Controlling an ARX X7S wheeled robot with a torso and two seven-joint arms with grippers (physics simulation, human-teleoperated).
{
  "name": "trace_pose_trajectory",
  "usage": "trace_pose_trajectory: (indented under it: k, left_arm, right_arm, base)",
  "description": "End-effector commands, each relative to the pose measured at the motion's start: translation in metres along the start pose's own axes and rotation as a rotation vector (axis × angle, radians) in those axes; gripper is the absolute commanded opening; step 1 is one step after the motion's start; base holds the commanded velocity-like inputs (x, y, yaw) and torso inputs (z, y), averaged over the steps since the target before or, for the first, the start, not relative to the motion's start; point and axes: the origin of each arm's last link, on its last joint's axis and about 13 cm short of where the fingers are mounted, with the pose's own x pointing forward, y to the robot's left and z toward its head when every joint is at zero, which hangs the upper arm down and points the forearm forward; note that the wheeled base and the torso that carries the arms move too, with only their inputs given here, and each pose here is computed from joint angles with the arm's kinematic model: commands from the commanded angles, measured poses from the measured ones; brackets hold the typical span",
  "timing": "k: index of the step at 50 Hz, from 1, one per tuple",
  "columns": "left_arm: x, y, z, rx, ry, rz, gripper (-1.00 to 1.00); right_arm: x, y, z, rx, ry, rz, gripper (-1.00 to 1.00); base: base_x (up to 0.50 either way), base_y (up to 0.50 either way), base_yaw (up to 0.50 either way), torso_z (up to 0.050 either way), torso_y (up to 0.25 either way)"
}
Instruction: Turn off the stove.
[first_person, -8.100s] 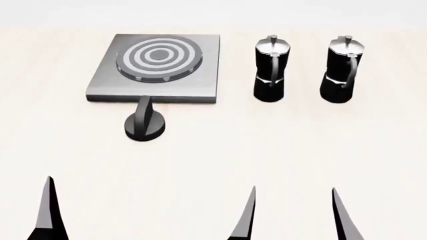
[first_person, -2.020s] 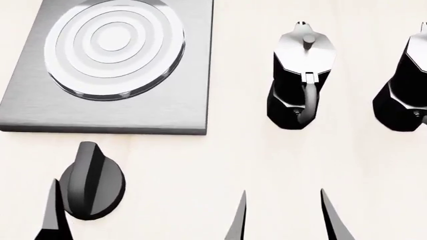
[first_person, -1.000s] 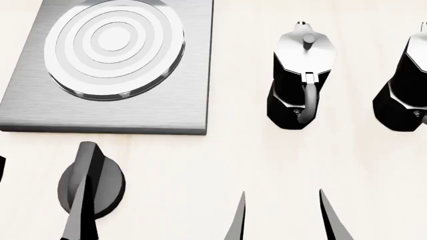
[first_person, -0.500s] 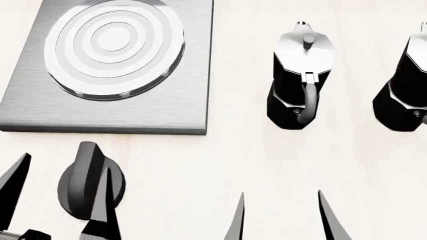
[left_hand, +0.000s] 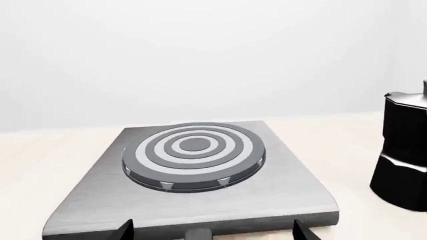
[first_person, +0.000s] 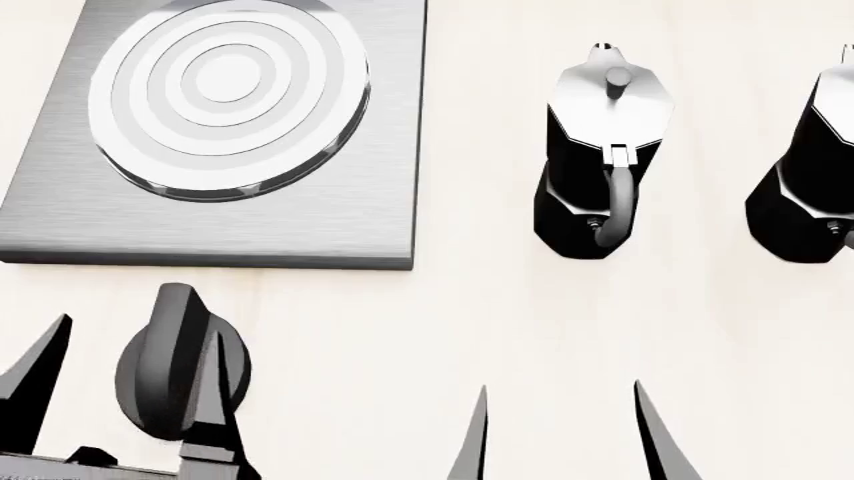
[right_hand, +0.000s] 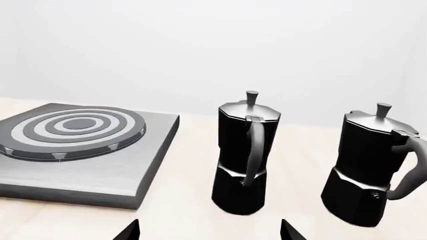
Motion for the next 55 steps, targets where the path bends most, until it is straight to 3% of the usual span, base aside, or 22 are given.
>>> trace_pose_trajectory:
  k: [1,55]
  left_arm:
    - [0.003,0.001,-0.011,0.014,0.031,0.022,1.0]
    - [0.016,0.008,-0.041,0.047,0.116,0.104,1.0]
  right_arm:
    - [0.0,0.0,0.0,0.002,0.001,0.0,1.0]
    - [-0.001,0.0,0.0,0.001,0.003,0.009,1.0]
  base:
    - [0.0,0.0,0.0,0.0,0.0]
    - [0.0,0.0,0.0,0.0,0.0]
